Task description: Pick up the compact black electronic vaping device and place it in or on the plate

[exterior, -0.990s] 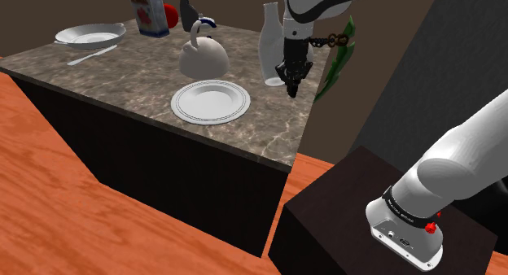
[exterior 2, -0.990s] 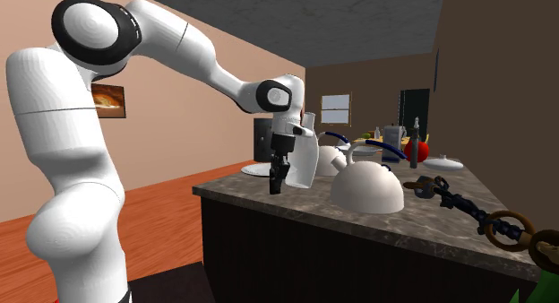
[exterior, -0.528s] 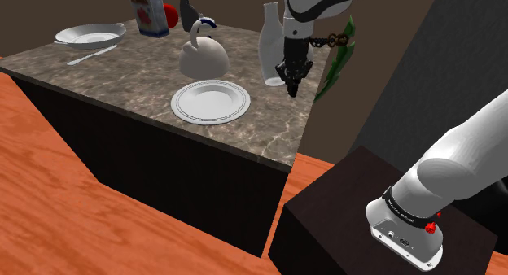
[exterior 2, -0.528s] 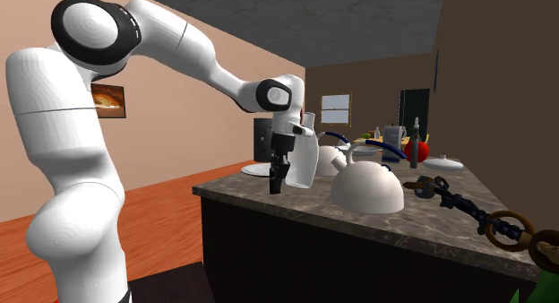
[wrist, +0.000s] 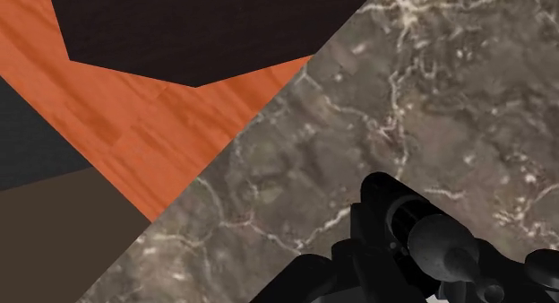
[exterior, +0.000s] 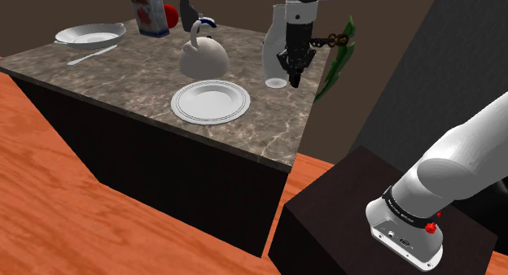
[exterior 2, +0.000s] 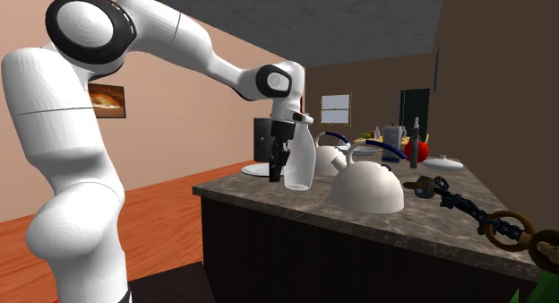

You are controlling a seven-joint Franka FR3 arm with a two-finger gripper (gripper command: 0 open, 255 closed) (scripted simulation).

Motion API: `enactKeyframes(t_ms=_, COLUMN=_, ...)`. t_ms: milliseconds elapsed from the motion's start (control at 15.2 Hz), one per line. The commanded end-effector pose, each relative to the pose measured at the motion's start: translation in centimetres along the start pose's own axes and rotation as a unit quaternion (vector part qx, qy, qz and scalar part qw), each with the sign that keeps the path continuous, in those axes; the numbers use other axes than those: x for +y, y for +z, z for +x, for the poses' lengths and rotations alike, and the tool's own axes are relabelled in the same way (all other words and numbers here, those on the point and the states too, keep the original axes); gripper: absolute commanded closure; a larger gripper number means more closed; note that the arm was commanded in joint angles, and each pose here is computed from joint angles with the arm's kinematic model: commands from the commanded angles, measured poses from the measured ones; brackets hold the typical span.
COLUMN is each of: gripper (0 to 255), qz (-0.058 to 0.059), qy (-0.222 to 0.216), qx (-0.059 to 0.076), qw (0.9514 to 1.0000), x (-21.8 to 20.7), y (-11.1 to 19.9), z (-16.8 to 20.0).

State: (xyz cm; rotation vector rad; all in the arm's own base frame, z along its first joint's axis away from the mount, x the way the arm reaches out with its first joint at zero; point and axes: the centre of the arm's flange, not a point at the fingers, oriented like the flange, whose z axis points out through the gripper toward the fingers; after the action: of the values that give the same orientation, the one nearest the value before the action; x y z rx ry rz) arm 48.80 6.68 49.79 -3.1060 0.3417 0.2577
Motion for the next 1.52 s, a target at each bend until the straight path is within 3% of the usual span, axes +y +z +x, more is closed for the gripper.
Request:
enactKeyframes(t_ms=0, gripper=255, qz=0.000, qy=0.000, qx=0.000, qw=1.0000, x=0.0, y=-1.1, z=-0.2)
enactKeyframes(t_ms=462, gripper=255, qz=0.000, qy=0.000, qx=0.000, qw=1.0000, x=0.1, y=-4.6, z=-0.8)
enactKeyframes(t_ms=1452, gripper=255, qz=0.000, qy=0.000, qx=0.000, qw=1.0000, x=-19.4, y=-4.0, z=2.7)
